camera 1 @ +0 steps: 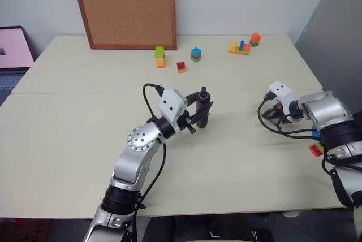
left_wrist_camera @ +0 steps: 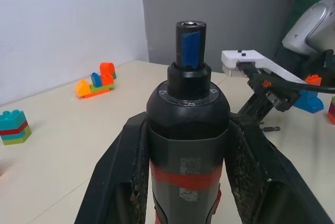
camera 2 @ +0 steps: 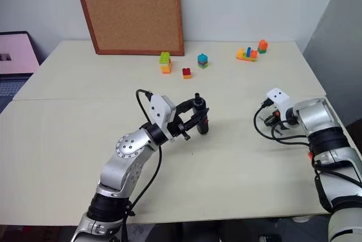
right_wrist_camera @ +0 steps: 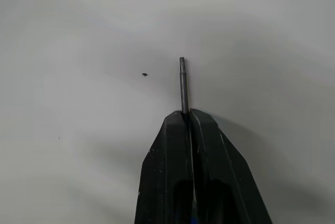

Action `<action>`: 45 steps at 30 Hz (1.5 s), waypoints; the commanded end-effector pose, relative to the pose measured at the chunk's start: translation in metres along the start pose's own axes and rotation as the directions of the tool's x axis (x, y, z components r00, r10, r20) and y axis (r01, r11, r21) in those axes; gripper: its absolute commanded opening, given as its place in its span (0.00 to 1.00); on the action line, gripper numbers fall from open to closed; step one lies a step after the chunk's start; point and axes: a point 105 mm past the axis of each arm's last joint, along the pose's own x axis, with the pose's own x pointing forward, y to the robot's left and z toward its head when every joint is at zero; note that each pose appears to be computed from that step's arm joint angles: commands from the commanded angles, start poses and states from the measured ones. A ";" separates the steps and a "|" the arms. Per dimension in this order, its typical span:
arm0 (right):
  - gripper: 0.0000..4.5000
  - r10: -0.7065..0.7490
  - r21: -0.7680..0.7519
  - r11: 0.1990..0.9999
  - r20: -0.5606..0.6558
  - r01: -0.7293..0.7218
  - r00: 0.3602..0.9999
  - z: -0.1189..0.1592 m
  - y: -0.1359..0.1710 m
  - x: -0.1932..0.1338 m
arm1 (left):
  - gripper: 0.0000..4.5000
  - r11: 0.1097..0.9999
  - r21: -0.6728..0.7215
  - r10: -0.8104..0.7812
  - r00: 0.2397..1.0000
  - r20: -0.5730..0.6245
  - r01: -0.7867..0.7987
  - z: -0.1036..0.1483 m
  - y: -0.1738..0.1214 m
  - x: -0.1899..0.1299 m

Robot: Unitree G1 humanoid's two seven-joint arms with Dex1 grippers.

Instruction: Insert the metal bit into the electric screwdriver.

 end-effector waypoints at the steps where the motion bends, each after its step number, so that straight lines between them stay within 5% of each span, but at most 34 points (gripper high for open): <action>1: 0.00 -0.073 -0.008 0.997 0.244 0.077 0.967 0.042 0.001 -0.036 | 0.36 1.000 0.015 -0.020 0.998 0.063 0.019 0.020 0.002 0.004; 4: 0.00 -0.070 -0.023 0.996 0.344 0.083 0.937 0.050 0.013 -0.048 | 0.36 0.999 0.001 -0.036 0.996 0.079 0.036 0.024 0.004 0.003; 9: 0.00 0.048 -0.012 0.998 0.743 -0.058 0.667 0.089 0.075 -0.088 | 0.36 0.998 -0.010 -0.065 0.996 0.068 0.065 0.028 0.008 0.004; 14: 0.00 0.051 -0.008 0.996 0.852 -0.084 0.521 0.102 0.102 -0.106 | 0.36 0.995 -0.017 -0.098 0.993 0.068 0.099 0.031 0.008 0.004; 45: 0.00 0.336 -0.256 0.936 0.855 -0.242 0.395 0.127 0.140 -0.166 | 0.36 0.968 -0.003 -0.249 0.968 0.004 0.249 0.031 -0.006 -0.001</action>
